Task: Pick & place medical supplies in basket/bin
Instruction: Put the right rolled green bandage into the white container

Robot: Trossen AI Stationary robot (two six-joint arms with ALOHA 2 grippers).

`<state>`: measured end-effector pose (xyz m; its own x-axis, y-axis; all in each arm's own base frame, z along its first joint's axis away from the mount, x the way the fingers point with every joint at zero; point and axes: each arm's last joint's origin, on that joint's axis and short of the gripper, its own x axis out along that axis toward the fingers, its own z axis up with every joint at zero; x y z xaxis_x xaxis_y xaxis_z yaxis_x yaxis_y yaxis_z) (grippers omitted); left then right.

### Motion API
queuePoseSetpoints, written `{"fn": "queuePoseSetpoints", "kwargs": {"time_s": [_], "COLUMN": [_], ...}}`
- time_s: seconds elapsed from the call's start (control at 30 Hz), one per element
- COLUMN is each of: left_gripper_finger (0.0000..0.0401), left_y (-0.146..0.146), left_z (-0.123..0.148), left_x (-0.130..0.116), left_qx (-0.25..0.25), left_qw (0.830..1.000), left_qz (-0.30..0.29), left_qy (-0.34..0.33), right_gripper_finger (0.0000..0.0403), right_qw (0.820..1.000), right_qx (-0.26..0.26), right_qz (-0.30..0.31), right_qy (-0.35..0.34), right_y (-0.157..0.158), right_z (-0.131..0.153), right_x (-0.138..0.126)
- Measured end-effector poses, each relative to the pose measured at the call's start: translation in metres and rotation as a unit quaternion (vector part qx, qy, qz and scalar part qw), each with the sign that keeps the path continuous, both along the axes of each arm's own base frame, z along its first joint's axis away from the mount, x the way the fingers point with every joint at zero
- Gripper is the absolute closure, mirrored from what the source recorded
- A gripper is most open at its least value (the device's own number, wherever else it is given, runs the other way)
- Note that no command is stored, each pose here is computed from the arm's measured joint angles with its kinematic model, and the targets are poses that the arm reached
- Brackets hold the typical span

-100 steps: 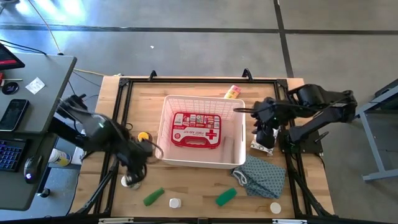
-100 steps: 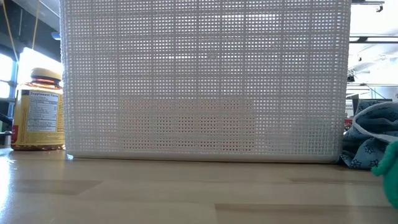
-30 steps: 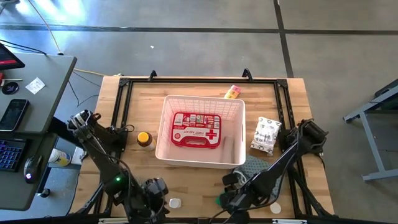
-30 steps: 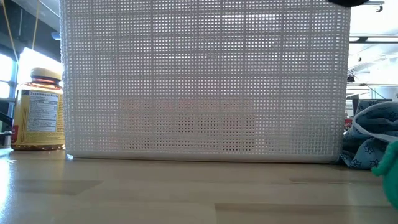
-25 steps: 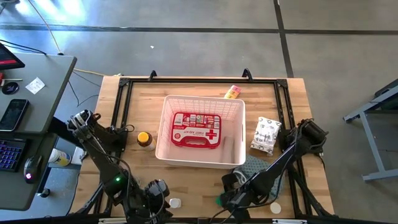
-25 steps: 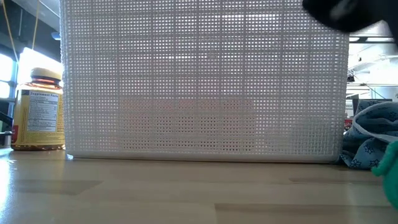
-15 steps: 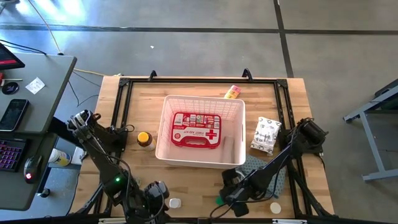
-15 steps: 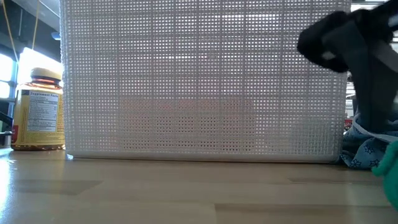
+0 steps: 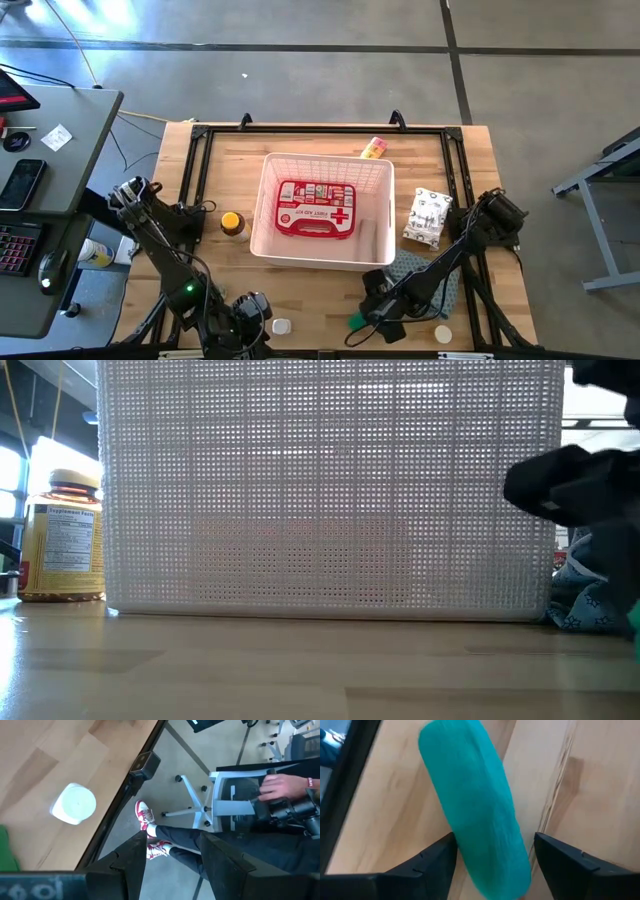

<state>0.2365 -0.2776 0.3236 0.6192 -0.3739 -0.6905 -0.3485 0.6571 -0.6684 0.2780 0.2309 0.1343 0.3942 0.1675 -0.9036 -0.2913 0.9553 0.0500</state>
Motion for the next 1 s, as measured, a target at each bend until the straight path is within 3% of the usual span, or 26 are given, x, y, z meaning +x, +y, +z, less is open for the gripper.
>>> {"fn": "queuePoseSetpoints", "kwargs": {"time_s": [0.33,0.53,0.67,0.83,1.0], "left_gripper_finger": [0.0186,0.0186,0.0186,0.0186,0.0186], "left_y": [0.0,0.013,0.031,0.054,0.074], "left_z": [0.001,0.016,0.036,0.079,0.129], "left_x": [0.0,-0.001,-0.001,-0.002,-0.007], "left_qx": [-0.006,-0.019,-0.023,0.003,0.089], "left_qw": [1.0,1.0,0.999,0.99,0.962], "left_qz": [-0.006,0.002,0.014,0.026,0.039], "left_qy": [0.006,-0.01,-0.047,-0.141,-0.255], "right_gripper_finger": [0.0286,0.0329,0.0333,0.0333,0.0328], "right_qw": [0.999,0.994,0.991,0.98,0.966], "right_qx": [0.029,0.101,0.116,0.132,0.07], "right_qz": [-0.013,-0.041,-0.055,-0.116,-0.184], "right_qy": [-0.012,-0.009,-0.033,-0.099,-0.167], "right_y": [0.006,0.018,0.026,0.019,-0.015], "right_z": [0.009,0.043,0.084,0.166,0.243], "right_x": [0.006,0.019,0.029,0.039,0.037]}}
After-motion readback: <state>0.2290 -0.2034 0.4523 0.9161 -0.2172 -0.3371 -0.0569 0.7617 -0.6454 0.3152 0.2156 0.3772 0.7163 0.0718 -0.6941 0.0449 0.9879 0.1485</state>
